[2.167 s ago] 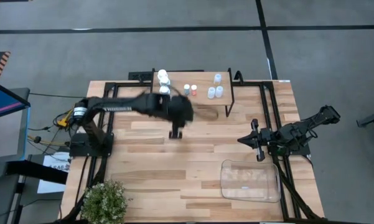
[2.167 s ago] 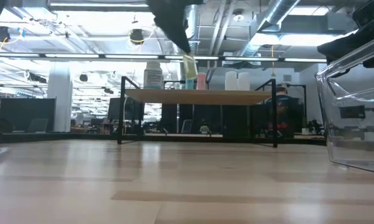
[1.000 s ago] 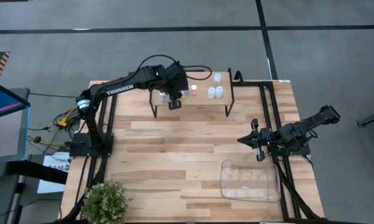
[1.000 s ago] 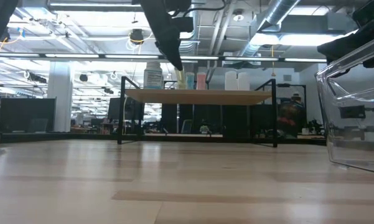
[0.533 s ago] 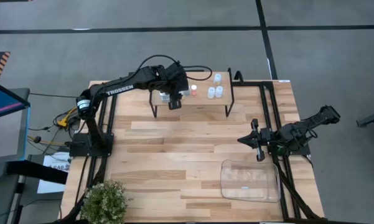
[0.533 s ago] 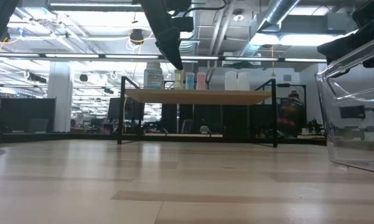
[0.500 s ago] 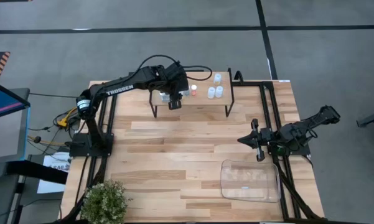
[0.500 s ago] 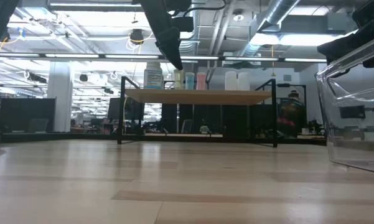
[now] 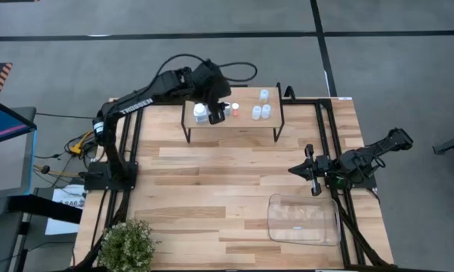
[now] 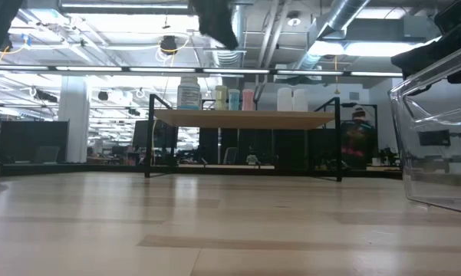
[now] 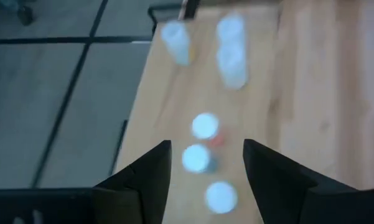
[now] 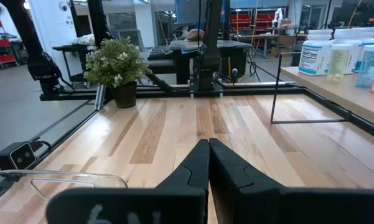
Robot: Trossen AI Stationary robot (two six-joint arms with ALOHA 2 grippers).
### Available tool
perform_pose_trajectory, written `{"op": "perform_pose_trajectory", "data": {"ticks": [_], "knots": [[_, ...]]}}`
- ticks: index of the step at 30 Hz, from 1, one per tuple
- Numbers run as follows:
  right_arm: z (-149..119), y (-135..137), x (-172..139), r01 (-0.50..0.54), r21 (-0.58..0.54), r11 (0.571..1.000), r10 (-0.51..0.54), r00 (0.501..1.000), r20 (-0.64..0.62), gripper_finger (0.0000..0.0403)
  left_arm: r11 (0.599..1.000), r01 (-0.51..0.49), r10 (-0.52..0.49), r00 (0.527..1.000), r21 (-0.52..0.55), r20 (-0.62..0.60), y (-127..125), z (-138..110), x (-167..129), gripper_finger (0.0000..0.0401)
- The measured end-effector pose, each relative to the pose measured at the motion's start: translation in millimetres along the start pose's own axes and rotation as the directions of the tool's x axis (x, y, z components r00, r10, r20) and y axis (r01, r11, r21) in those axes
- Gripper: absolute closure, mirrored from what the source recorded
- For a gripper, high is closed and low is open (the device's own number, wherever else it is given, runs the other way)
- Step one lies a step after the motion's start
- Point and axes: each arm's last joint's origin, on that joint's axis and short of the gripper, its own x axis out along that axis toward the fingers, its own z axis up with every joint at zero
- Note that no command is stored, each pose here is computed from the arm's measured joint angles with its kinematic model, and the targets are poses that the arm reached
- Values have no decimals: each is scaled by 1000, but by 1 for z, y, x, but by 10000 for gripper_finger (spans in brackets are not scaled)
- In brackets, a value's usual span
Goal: Pick and place medicine bottles onto shelf by color
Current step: Return to Home Position
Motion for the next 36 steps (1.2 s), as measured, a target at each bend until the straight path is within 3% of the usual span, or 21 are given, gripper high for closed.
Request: {"op": "perform_pose_trajectory", "data": {"ticks": [4,11,19,22,26,30,36], "knots": [[0,0,0,0,0,1000,0,1000,0,370,996,47,-41,996,-81,73,-12,17,-30,214],[0,0,0,0,0,1000,0,1000,0,370,994,97,-90,986,-41,141,-51,34,-51,230],[0,0,0,0,0,1000,0,1000,0,370,986,165,-165,986,-8,-10,-102,16,-76,246],[0,0,0,0,0,1000,0,1000,0,370,991,132,-133,990,9,56,-113,0,-102,252],[0,0,0,0,0,1000,0,1000,0,370,981,189,-191,967,31,169,-133,-38,-123,255],[0,0,0,0,0,1000,0,1000,0,370,966,260,-251,932,0,261,-149,-86,-126,255],[0,0,0,0,0,1000,0,1000,0,370,928,352,-277,871,-121,407,-150,-151,-115,255]]}}
